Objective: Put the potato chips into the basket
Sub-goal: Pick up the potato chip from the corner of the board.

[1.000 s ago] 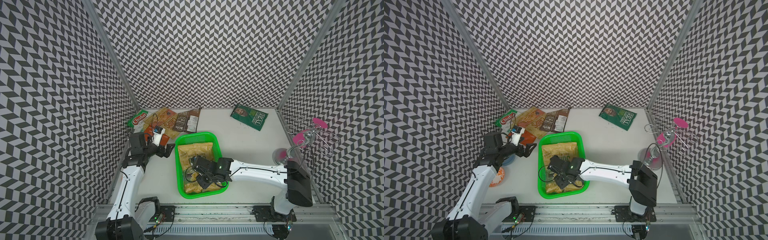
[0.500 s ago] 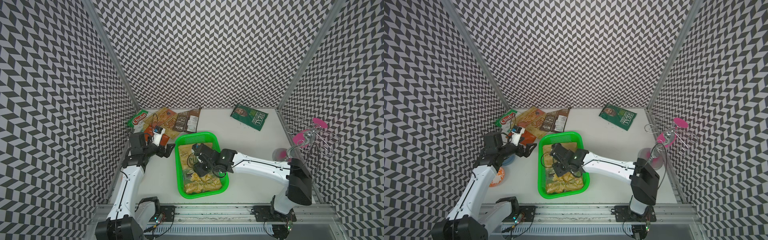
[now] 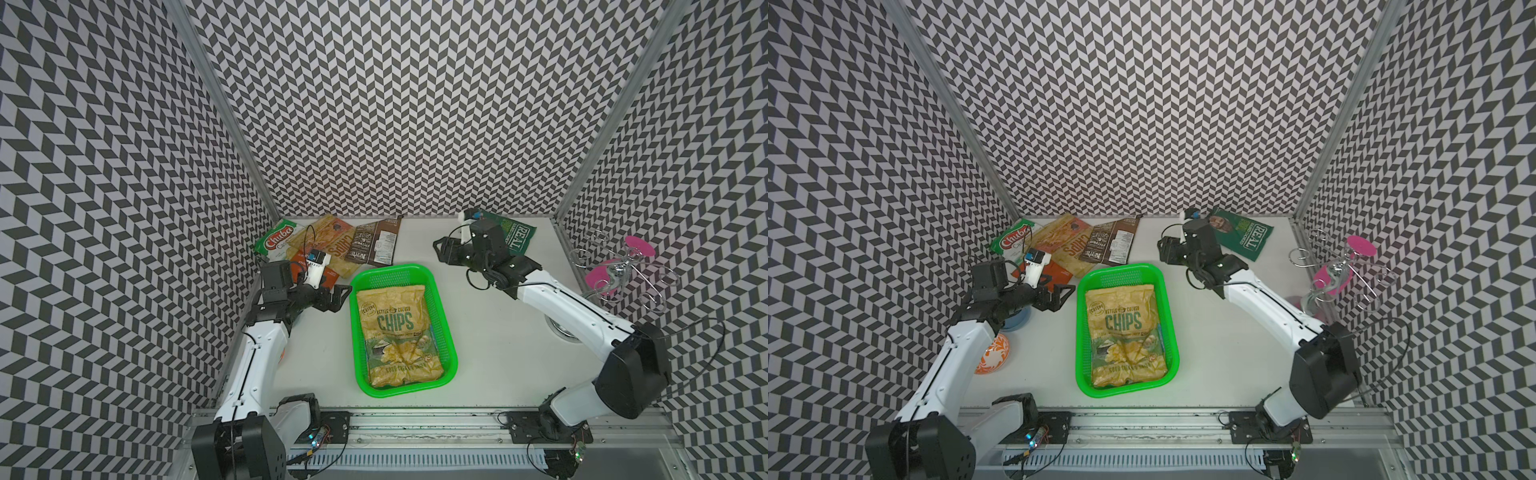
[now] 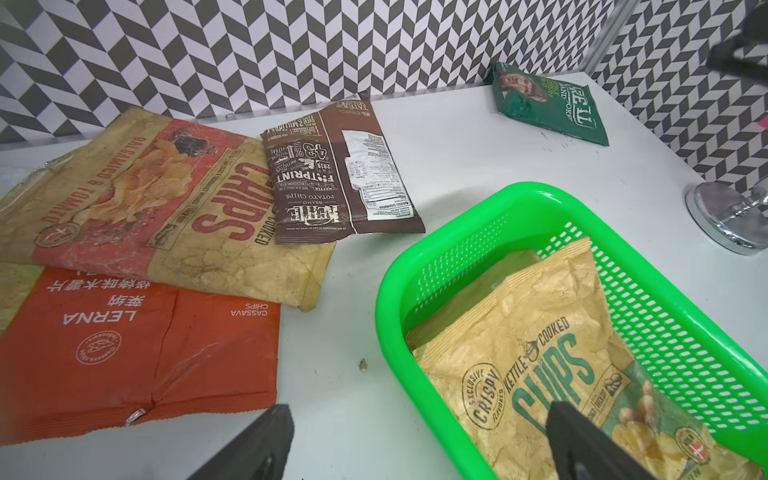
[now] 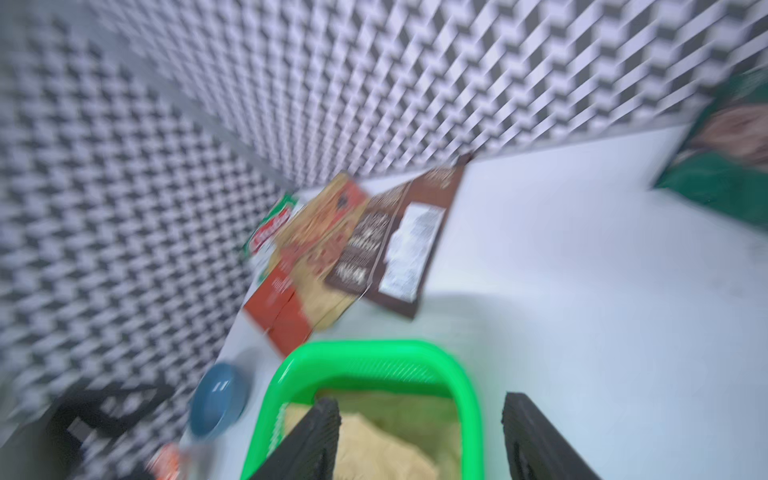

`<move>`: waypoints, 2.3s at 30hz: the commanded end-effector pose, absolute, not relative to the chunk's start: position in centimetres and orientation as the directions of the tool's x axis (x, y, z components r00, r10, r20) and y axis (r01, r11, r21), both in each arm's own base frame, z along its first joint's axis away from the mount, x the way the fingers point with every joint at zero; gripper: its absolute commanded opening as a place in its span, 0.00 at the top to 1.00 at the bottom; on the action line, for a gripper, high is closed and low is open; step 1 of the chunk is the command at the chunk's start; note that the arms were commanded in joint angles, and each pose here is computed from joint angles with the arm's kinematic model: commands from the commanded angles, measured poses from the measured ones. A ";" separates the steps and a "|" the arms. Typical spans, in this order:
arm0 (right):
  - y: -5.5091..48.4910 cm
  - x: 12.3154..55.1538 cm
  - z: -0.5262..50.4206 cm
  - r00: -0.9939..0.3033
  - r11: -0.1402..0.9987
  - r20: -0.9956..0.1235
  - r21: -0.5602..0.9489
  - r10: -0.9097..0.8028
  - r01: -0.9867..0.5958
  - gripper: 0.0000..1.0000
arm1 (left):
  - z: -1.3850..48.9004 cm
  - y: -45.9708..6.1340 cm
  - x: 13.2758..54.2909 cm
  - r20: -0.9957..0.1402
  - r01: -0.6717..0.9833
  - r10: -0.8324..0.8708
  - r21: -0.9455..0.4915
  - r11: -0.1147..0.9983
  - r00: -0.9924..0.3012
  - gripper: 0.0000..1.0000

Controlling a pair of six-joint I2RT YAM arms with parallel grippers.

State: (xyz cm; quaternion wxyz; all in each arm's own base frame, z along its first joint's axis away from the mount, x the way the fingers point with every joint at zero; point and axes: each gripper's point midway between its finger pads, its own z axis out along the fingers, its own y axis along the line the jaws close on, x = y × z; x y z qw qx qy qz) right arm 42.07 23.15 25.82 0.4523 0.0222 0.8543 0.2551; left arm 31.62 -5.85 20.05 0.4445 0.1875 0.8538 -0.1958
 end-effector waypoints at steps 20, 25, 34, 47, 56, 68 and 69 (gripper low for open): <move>15.0 67.0 13.2 -0.535 0.988 -0.838 0.024 0.104 0.155 0.03 | 18.9 -5.0 32.1 -0.821 0.463 0.149 -0.152 0.873 -0.551 0.01; 14.1 68.5 10.7 -0.525 0.992 -0.851 -0.064 0.001 0.105 0.00 | 18.7 -5.1 32.1 -0.816 0.462 0.147 -0.160 0.872 -0.559 0.01; 12.0 70.3 8.9 -0.522 0.988 -0.852 -0.115 -0.044 0.105 0.00 | 18.7 -5.0 32.2 -0.814 0.459 0.144 -0.163 0.873 -0.563 0.01; 12.8 69.9 6.1 -0.626 0.975 -0.758 0.223 0.182 0.013 0.07 | 18.7 -4.9 32.4 -0.811 0.453 0.145 -0.159 0.877 -0.567 0.01; 15.0 68.1 3.6 -0.712 0.956 -0.676 0.292 0.187 -0.026 0.12 | 18.6 -4.8 32.5 -0.809 0.450 0.144 -0.160 0.879 -0.569 0.01; 18.7 62.6 2.7 -0.766 0.995 -0.642 0.053 -0.028 -0.081 0.33 | 18.9 -4.8 32.5 -0.814 0.451 0.145 -0.156 0.879 -0.563 0.01; 18.8 62.2 2.6 -0.773 0.996 -0.633 0.034 -0.041 -0.081 0.37 | 19.0 -4.8 32.5 -0.816 0.452 0.145 -0.153 0.879 -0.559 0.01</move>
